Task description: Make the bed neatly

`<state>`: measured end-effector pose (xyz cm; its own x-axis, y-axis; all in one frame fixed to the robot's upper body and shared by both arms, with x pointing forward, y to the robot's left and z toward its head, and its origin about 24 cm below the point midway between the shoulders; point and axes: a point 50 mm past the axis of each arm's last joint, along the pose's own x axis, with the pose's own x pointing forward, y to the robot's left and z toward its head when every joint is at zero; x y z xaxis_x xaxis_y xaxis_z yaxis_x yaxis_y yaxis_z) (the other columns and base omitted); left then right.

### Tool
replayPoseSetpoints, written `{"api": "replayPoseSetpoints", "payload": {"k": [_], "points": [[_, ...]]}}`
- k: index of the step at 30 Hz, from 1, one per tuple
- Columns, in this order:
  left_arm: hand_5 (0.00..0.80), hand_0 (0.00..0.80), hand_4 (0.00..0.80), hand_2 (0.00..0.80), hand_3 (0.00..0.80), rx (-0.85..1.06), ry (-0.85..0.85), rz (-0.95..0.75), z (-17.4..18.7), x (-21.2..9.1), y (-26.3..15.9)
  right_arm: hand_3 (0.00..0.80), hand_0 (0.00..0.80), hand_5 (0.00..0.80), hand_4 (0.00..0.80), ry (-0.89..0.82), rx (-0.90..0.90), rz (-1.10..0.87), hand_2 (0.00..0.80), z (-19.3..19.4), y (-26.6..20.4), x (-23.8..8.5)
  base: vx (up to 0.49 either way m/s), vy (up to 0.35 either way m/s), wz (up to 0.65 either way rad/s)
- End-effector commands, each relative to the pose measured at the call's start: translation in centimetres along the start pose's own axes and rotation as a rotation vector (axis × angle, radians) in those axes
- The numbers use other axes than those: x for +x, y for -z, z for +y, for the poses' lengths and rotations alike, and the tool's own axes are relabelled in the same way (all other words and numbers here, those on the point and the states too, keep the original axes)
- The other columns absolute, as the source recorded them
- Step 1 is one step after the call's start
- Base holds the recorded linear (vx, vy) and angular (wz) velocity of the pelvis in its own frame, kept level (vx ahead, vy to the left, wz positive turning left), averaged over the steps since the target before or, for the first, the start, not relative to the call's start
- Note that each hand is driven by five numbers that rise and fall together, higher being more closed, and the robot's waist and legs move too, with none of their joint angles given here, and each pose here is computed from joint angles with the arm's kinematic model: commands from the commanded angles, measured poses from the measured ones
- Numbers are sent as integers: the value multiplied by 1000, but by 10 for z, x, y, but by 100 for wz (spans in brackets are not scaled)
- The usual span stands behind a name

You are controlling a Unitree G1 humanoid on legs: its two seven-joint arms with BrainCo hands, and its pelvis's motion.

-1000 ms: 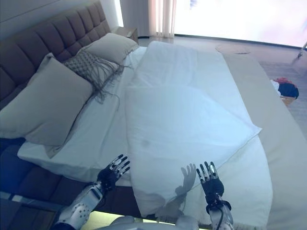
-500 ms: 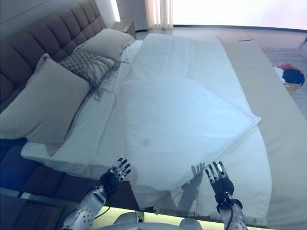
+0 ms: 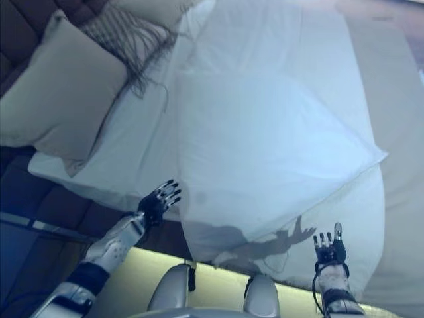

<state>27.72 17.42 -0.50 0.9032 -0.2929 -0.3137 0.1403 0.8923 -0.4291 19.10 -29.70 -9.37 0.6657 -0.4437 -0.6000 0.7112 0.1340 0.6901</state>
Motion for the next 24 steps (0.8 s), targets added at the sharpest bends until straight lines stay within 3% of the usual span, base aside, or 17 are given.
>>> {"api": "replayPoseSetpoints", "payload": {"k": [1,7,13,24], "points": [[0,0,0,0,0,12,-8,-149,-3,-3,-25,0,0,0,0,3,-3,-35,0,-1,-1,-3,123,-23,-36],[0,0,0,0,0,-28,21,-198,-4,4,-39,0,0,0,0,-95,0,-31,0,14,-11,3,-67,92,-25],[0,0,0,0,0,22,164,-292,-43,24,-73,0,0,0,0,-271,110,-54,0,64,-21,15,-194,5,29],[0,0,0,0,0,45,248,-353,-58,16,-103,0,0,0,0,-433,120,-50,0,110,-53,20,-61,-10,11]]}}
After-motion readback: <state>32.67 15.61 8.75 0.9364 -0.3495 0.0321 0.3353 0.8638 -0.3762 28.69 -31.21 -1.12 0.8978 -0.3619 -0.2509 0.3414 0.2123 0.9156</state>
